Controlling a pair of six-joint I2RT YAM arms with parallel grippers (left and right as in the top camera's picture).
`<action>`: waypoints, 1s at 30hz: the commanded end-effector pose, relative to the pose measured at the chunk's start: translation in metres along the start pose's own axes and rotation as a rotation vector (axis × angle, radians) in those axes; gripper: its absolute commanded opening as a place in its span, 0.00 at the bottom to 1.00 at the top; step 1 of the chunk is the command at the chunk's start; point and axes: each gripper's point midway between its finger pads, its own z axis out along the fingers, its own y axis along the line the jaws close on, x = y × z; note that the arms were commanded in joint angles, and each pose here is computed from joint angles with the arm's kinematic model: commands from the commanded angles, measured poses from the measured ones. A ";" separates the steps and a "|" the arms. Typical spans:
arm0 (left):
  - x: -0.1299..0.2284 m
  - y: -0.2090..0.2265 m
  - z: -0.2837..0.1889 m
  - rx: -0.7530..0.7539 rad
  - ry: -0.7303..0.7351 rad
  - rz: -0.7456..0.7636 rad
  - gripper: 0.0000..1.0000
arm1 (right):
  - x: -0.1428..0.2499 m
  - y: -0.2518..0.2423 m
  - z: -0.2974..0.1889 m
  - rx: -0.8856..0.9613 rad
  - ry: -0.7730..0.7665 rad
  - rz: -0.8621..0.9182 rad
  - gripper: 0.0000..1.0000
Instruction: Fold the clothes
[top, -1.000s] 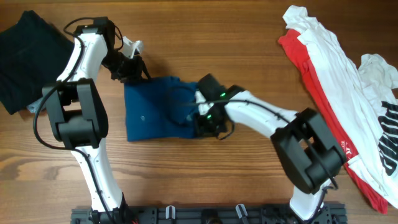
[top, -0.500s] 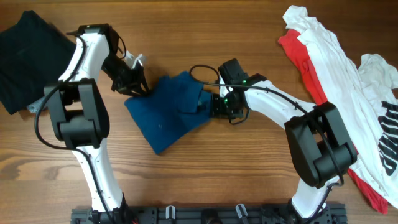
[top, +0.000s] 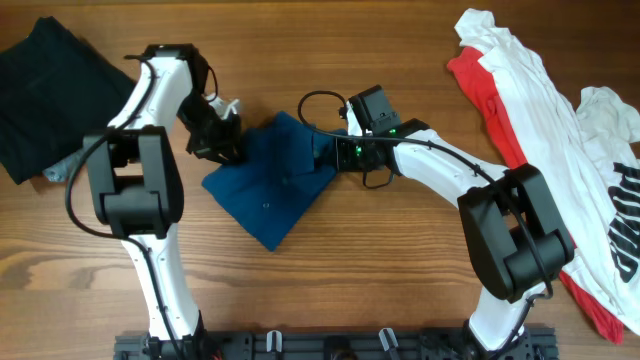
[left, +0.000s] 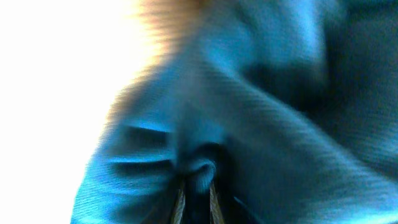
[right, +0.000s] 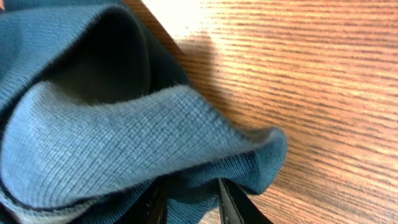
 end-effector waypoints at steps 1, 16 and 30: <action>-0.018 0.035 -0.025 -0.090 -0.098 -0.137 0.17 | 0.004 -0.007 0.001 0.035 0.012 -0.024 0.27; -0.022 -0.055 -0.099 0.276 -0.286 0.273 1.00 | 0.007 -0.008 0.001 0.039 0.024 -0.027 0.29; -0.049 -0.031 -0.001 0.307 -0.097 0.256 1.00 | 0.009 -0.009 0.001 0.043 0.032 -0.027 0.29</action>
